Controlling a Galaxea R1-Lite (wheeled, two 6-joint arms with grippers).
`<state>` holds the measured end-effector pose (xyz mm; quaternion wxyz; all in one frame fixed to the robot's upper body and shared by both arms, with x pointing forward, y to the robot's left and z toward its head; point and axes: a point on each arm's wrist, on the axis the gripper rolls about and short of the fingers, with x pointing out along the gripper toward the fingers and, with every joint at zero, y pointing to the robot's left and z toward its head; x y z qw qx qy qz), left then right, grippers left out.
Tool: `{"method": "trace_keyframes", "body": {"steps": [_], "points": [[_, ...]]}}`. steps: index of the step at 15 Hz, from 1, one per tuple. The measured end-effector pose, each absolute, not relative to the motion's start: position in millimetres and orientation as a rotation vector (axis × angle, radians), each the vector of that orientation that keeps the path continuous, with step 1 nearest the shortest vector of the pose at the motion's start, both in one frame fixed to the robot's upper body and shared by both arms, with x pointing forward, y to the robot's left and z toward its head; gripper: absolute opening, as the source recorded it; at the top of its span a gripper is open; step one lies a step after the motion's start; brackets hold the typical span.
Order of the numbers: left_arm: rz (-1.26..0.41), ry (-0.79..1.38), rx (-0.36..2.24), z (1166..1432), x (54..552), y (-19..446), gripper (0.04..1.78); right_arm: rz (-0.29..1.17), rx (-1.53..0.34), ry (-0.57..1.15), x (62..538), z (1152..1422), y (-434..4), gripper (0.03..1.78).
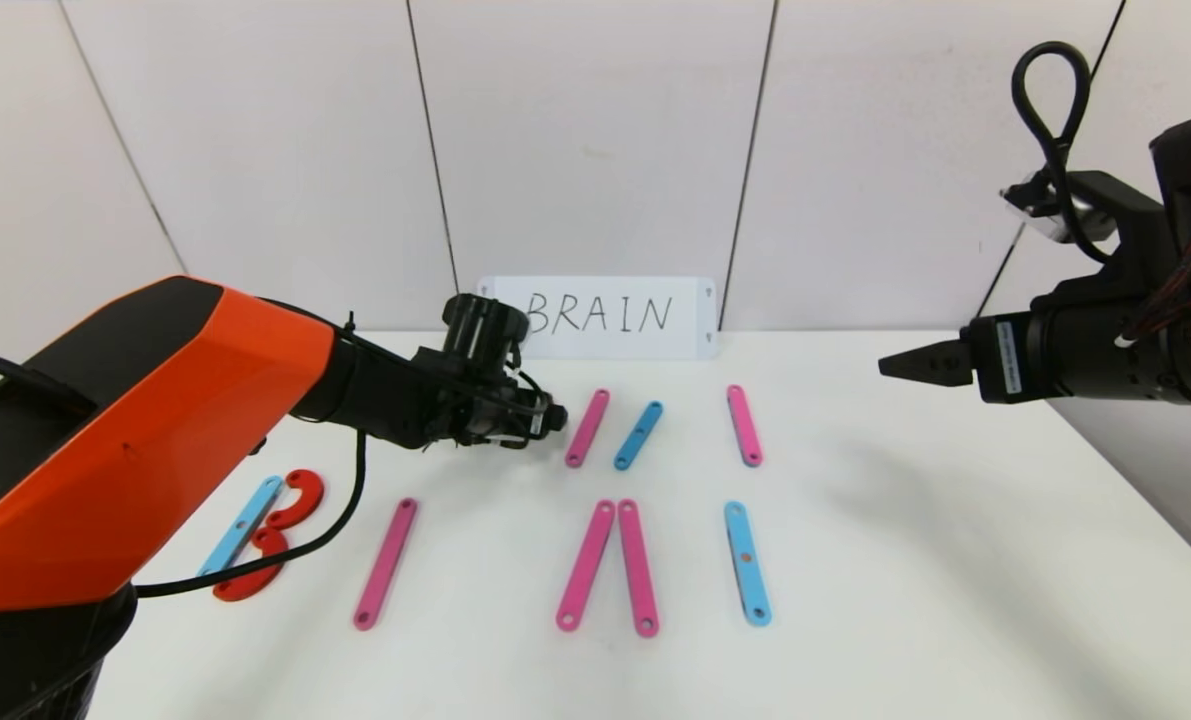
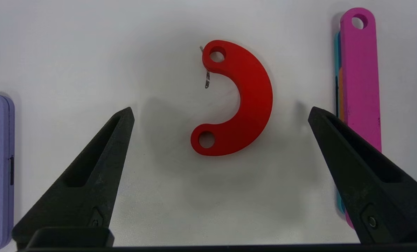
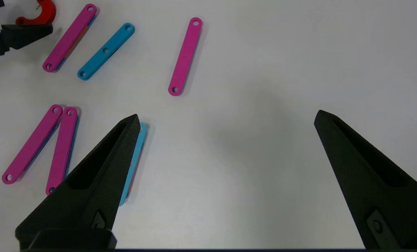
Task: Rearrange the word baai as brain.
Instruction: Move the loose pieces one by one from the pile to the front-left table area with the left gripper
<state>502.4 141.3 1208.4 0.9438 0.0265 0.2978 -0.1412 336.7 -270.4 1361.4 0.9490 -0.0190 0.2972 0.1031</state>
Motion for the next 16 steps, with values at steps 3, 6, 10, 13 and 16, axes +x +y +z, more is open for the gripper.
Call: {"method": "trace_keyframes", "body": {"steps": [3,6,10,13,16], "points": [[-0.284,0.613,0.053,1209,509,140,1.74,0.210,-0.038,0.603,337,1361,-270,1.74],[-0.279,0.624,0.054,1209,517,139,1.74,0.210,-0.039,0.606,337,1361,-270,1.74],[-0.270,0.664,0.064,1209,523,139,1.74,0.208,-0.038,0.606,337,1360,-271,1.74],[-0.266,0.669,0.066,1210,527,139,1.74,0.208,-0.039,0.607,337,1360,-271,1.74],[-0.267,0.667,0.065,1209,529,138,1.74,0.209,-0.039,0.607,337,1360,-271,1.74]]}}
